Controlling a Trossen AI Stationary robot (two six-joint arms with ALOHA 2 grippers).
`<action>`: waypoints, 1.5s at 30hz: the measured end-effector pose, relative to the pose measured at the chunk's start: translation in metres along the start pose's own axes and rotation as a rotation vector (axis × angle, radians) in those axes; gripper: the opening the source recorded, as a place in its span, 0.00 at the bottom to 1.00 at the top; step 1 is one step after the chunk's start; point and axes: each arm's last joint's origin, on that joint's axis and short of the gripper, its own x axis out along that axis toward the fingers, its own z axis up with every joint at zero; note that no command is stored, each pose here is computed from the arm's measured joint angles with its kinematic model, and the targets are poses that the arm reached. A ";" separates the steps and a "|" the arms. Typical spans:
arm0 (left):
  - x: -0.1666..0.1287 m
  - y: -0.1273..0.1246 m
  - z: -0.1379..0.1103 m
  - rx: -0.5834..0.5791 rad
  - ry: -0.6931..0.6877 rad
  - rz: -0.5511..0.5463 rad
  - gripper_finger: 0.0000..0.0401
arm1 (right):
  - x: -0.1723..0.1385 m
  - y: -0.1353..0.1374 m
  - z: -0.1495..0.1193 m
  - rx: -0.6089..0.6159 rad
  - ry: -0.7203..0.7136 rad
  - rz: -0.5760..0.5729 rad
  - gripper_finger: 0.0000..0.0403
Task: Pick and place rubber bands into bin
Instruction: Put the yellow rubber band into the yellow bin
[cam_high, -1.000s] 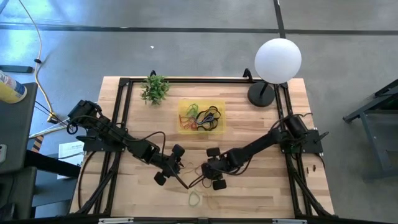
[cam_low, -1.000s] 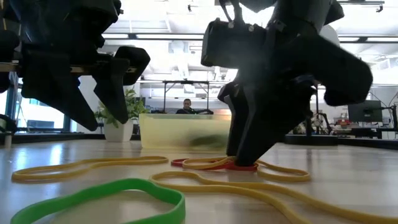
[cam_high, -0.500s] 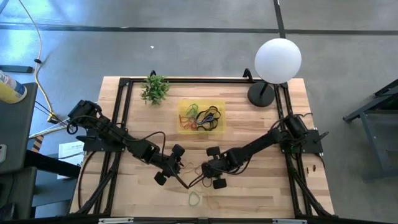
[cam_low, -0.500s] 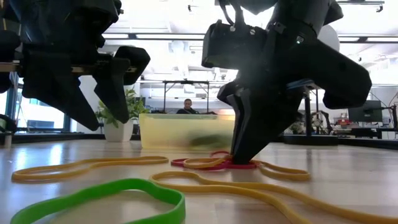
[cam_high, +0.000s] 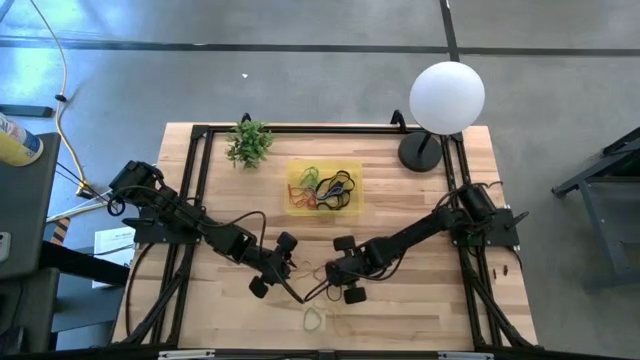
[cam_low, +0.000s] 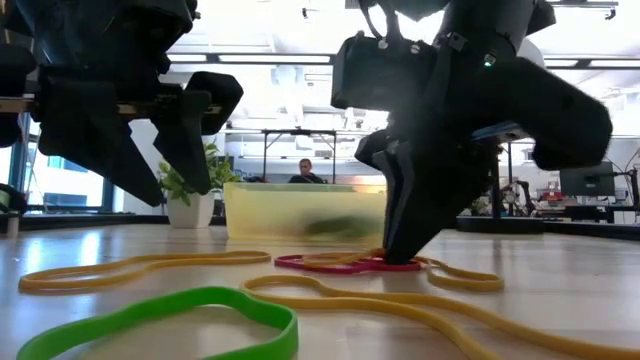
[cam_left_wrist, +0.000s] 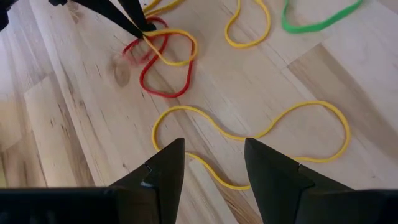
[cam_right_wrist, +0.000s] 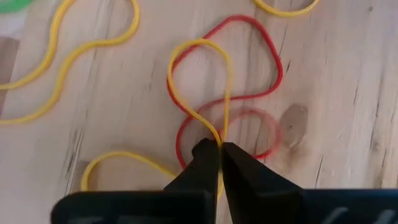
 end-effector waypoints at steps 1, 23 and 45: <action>0.000 0.000 0.000 0.000 0.000 0.000 0.39 | -0.001 0.000 0.000 -0.001 0.003 0.002 0.03; 0.000 0.001 0.000 -0.007 0.007 0.025 0.39 | -0.040 -0.003 0.007 -0.020 -0.061 -0.036 0.01; 0.000 0.002 0.000 -0.008 0.006 0.049 0.39 | -0.149 -0.073 0.025 -0.148 -0.301 -0.529 0.00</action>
